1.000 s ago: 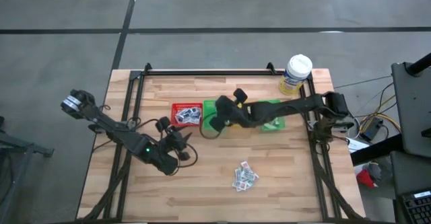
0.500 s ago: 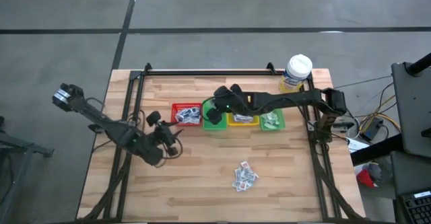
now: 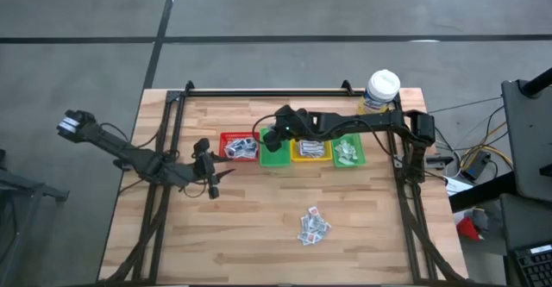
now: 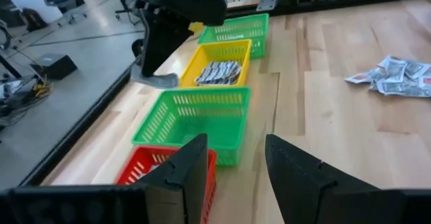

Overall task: Pick & Place First Aid Supplies
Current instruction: Put the ointment pack into the left green basket

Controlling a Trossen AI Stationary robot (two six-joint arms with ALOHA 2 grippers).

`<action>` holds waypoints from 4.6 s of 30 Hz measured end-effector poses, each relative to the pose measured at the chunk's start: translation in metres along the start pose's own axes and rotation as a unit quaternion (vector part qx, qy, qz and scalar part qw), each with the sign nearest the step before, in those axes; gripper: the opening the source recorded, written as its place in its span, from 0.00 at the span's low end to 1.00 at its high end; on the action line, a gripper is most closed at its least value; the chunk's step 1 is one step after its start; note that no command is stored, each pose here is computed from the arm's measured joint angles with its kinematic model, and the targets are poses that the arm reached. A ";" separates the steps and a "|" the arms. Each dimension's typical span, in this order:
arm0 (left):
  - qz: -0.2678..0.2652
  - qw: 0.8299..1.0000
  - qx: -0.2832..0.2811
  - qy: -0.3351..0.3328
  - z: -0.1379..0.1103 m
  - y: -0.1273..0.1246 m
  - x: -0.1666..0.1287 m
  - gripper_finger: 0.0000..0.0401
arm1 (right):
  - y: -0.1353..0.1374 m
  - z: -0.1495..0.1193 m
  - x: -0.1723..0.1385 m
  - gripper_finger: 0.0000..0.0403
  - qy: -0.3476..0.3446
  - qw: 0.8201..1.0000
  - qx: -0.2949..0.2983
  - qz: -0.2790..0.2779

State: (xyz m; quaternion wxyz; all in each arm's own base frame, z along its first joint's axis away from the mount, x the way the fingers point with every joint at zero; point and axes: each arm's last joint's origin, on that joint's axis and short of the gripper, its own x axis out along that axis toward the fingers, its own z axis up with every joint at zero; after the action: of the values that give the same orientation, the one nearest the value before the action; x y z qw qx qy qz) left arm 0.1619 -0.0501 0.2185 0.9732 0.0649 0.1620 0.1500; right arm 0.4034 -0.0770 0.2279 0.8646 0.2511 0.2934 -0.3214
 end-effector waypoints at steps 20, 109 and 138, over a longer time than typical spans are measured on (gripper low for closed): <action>-0.043 0.999 -0.004 -0.028 -0.004 0.000 0.003 0.38 | -0.006 -0.032 0.007 0.02 0.075 0.996 0.043 0.009; -0.043 0.999 -0.003 -0.032 -0.003 -0.001 0.003 0.38 | 0.065 -0.155 -0.089 0.20 0.372 0.880 -0.247 0.160; -0.043 0.999 0.007 -0.032 -0.003 -0.001 0.003 0.38 | 0.040 -0.188 -0.075 0.32 0.337 0.807 -0.451 0.176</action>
State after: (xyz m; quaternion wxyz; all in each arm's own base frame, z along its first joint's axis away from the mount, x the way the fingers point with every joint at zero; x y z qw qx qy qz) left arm 0.1636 -0.0496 0.2143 0.9829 0.0693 0.1344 0.1049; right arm 0.3195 0.0975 0.1558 0.7690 -0.0275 0.6293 0.1094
